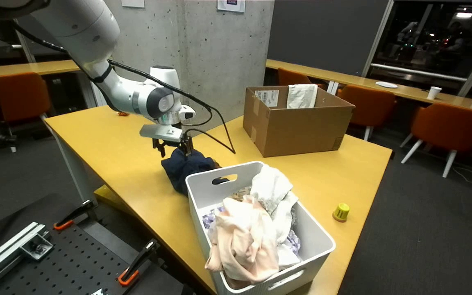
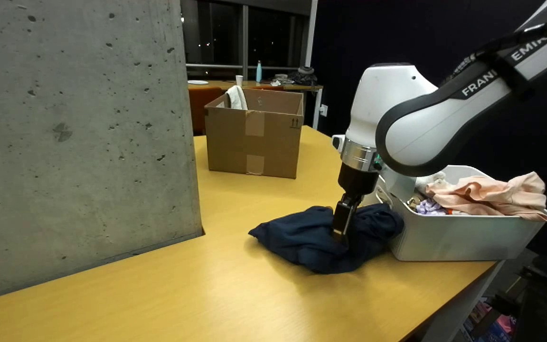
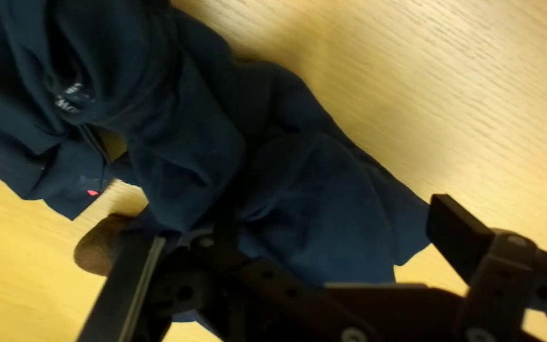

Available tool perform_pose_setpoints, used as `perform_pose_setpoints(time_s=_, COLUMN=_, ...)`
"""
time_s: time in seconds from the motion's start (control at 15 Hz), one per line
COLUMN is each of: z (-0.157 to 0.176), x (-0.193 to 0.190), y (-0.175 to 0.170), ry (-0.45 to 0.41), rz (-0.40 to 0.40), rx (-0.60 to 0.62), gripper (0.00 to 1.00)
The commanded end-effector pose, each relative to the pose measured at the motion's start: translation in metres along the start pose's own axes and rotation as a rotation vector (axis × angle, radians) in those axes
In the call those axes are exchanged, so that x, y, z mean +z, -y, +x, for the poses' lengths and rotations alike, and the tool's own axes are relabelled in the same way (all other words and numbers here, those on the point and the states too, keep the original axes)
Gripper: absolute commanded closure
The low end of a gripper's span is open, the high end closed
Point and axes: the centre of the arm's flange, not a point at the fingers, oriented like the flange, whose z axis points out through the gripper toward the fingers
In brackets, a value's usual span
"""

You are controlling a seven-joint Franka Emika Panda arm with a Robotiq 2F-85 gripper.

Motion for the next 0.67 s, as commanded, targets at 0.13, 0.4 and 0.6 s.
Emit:
perform_pose_setpoints(time_s=0.13, z=0.016, x=0.034, y=0.022, ry=-0.074, rz=0.025, rx=-0.032, gripper=0.00)
perform_pose_setpoints(time_s=0.4, z=0.033, x=0.056, y=0.035, ry=-0.119, rz=-0.001, rx=-0.086, gripper=0.00)
perform_pose_setpoints(time_s=0.6, z=0.042, x=0.051, y=0.037, ry=-0.144, rz=-0.030, rx=-0.106, gripper=0.00)
